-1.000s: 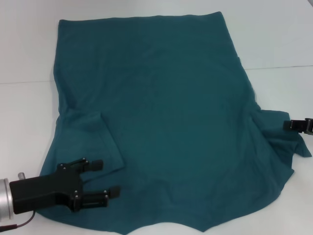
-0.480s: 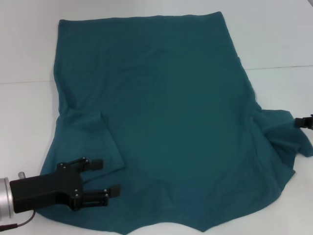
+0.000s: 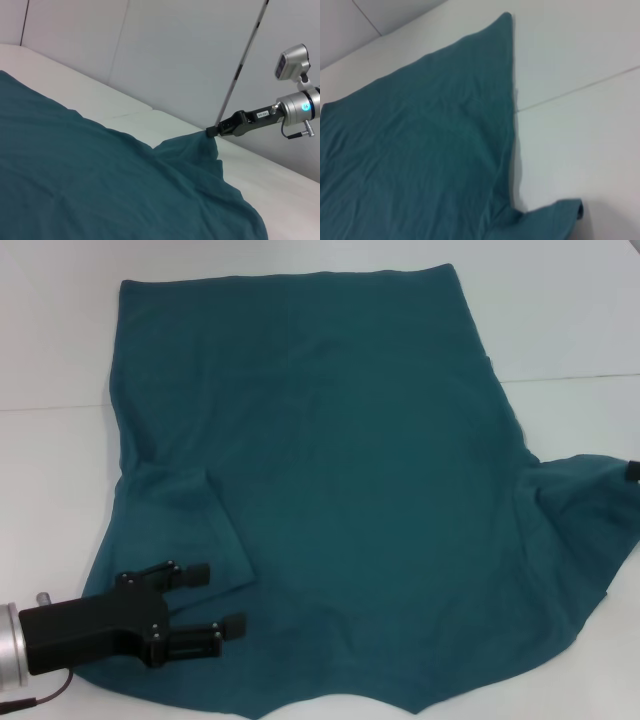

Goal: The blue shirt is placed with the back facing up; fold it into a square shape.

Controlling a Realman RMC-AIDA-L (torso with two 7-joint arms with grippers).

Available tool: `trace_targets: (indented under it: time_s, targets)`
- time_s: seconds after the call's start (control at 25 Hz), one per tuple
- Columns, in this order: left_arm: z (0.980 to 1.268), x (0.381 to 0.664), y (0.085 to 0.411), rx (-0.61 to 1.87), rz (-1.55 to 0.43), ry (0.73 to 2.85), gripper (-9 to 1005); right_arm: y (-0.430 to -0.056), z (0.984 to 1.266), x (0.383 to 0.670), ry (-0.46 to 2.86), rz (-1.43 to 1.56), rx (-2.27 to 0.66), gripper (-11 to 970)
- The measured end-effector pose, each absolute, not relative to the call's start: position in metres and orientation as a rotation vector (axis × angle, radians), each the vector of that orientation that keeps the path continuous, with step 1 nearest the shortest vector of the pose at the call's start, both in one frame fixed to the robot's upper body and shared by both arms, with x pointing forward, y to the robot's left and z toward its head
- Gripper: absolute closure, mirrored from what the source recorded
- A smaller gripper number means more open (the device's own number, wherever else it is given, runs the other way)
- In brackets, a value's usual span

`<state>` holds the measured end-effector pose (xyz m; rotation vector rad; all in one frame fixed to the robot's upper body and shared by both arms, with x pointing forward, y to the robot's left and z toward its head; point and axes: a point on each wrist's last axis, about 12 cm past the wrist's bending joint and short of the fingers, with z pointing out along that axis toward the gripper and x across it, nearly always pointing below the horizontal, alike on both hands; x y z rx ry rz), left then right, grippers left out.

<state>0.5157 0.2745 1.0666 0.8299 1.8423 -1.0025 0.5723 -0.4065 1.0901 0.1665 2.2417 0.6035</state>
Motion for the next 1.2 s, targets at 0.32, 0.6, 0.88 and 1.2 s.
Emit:
trace_targets:
  time_s: [0.32,0.6,0.88,1.2]
  targets:
    - [1.068,0.517,0.272,0.814,-1.014,1.832,45,-0.408,1.104,0.580,2.194,0.604,0.132,960]
    - [1.069,0.517,0.272,0.794,-1.025,1.831,45,-0.411,1.111,0.583,2.182,0.593,0.112,959]
    - [1.069,0.517,0.272,0.788,-1.030,1.833,45,-0.412,1.112,0.584,2.181,0.589,0.108,945]
    - [1.069,0.518,0.272,0.786,-1.029,1.834,45,-0.392,1.121,0.595,2.147,0.658,0.021,916]
